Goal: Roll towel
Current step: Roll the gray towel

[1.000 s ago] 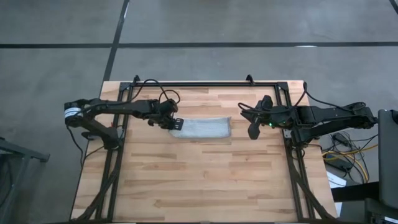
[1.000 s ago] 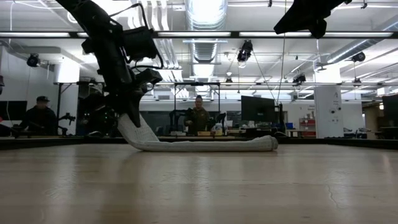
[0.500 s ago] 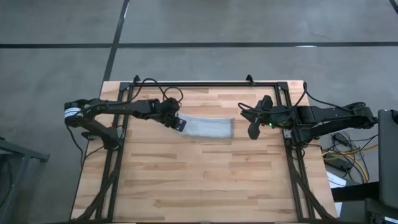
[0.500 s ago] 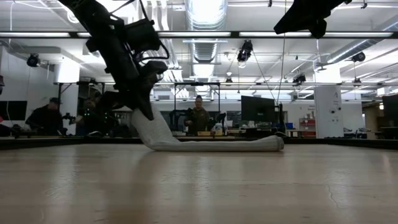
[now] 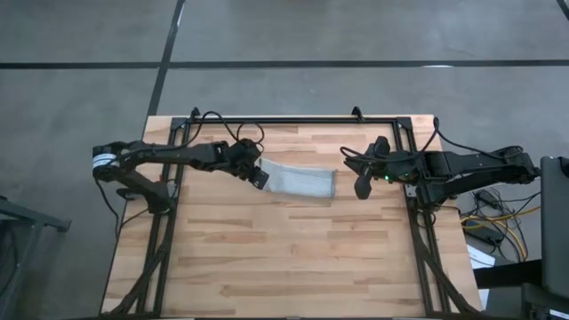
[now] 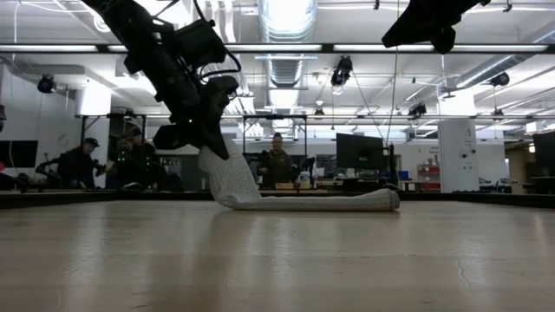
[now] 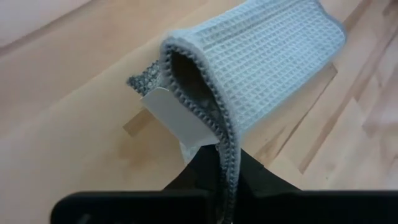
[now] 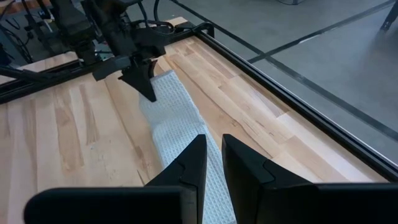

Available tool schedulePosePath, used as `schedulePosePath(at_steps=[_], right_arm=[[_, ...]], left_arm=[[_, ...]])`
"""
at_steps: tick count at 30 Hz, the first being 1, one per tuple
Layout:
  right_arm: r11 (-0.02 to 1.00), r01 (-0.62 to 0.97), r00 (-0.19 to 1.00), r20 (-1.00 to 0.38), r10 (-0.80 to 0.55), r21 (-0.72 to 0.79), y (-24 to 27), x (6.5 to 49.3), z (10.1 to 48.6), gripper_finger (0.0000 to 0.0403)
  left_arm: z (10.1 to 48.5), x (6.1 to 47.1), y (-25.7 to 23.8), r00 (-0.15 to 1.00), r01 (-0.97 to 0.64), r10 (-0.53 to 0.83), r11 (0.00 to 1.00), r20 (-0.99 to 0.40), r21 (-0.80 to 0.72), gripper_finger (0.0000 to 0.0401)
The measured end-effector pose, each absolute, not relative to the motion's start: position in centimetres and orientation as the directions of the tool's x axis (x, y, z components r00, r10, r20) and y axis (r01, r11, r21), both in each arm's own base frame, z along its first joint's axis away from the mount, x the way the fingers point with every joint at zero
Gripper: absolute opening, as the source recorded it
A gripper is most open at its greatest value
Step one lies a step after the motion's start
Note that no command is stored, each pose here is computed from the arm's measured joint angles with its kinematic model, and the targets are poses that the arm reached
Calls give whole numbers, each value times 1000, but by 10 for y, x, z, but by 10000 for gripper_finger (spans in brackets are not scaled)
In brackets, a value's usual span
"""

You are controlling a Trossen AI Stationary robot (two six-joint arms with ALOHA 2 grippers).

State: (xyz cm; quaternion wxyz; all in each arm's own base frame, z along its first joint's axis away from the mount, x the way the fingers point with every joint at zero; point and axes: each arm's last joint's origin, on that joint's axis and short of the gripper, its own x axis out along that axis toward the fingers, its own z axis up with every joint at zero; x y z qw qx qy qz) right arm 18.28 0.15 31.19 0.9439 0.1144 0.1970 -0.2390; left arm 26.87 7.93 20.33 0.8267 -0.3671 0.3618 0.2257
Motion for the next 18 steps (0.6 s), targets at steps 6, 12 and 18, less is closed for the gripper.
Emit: schedulePosePath(at_steps=[6,12,18], right_arm=[[860,496,808,-427,-406,122,1,183,312,50],[859,497,808,-427,-407,121,1,183,312,50],[859,497,808,-427,-406,121,1,183,312,50]], left_arm=[[203,269,79,635,-639,109,630,-765,-442,10],[204,270,78,644,-635,110,628,-757,-449,10],[204,270,78,650,-639,111,614,-752,-462,10]])
